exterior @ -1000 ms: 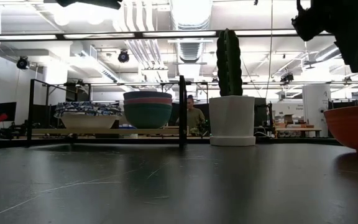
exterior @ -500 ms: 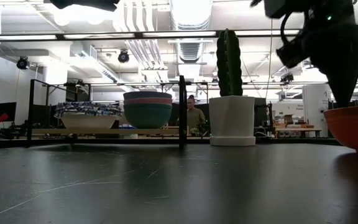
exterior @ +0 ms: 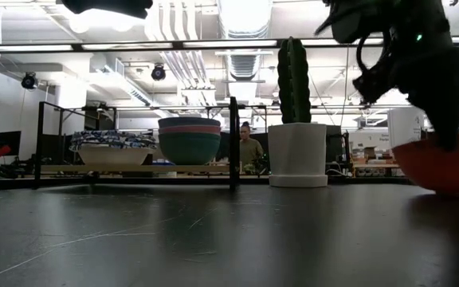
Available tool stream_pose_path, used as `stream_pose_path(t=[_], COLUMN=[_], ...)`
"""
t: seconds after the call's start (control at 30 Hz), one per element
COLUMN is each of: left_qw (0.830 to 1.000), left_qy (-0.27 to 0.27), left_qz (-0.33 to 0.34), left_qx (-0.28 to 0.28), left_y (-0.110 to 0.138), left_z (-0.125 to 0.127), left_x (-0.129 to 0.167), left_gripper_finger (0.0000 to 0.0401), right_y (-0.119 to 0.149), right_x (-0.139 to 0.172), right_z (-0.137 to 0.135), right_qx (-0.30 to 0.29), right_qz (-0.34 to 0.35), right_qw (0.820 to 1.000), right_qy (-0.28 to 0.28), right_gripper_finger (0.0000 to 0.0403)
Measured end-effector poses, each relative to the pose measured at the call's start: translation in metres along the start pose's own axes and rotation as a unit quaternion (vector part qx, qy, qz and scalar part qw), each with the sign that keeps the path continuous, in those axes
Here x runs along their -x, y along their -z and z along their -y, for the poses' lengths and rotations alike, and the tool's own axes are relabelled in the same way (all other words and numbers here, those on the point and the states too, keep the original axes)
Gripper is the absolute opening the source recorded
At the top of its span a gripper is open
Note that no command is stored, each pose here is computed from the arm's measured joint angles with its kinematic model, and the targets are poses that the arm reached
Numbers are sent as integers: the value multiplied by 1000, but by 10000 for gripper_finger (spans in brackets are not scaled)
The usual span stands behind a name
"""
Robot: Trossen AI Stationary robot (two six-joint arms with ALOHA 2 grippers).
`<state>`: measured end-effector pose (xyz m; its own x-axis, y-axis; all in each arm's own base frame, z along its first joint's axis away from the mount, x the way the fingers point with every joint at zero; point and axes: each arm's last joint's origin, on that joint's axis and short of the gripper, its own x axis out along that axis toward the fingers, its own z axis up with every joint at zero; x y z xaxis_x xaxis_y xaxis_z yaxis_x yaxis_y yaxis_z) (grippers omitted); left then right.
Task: Place and stack bowls onto a shelf
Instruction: Stack the orange bowl on top of the blue bowl on the shelf
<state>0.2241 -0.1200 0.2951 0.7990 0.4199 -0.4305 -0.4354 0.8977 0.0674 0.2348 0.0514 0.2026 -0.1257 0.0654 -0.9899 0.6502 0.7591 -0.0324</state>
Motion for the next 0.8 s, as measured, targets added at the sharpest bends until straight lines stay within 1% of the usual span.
stream_pose_path(t=[0.07,0.13,0.2,0.23,0.3,0.37,0.43,0.47,0.5,0.57,0.63,0.73,0.8], left_qw=[1000,1000,1000,1000,1000,1000,1000,1000,1000,1000,1000,1000,1000], left_qy=[0,0,-1,-5,-12,-15,-20,-21,-21,-22,-21,-17,-11], left_qz=[0,0,1,3,8,9,13,14,14,13,11,10,13], left_qx=[0,-1,0,0,0,0,0,2,5,7,9,15,20], left_y=[1,1,1,1,1,1,0,0,1,3,6,9,9], left_z=[0,0,0,0,-1,-1,-1,-1,-1,-1,-1,1,3], left_x=[0,0,-1,-1,-1,-1,-1,-1,-1,-1,-1,0,2], left_gripper_finger=[134,134,134,134,134,134,134,134,134,134,134,134,134], right_y=[2,3,2,1,-3,-8,-13,-15,-16,-19,-21,-31,-42], right_x=[8,20,33,41,61,83,107,118,130,149,163,178,186], right_z=[-2,-10,-20,-27,-40,-51,-60,-63,-65,-66,-65,-61,-56], right_qx=[25,70,118,146,208,260,307,328,347,375,389,393,382], right_qz=[-18,-28,-8,13,70,134,210,252,294,373,442,528,573], right_qw=[999,993,984,977,954,924,886,866,846,814,788,750,725], right_qy=[-36,-88,-131,-155,-204,-246,-278,-282,-277,-241,-177,-68,-22], right_gripper_finger=[13,12,12,12,12,12,12,12,12,12,12,12,12])
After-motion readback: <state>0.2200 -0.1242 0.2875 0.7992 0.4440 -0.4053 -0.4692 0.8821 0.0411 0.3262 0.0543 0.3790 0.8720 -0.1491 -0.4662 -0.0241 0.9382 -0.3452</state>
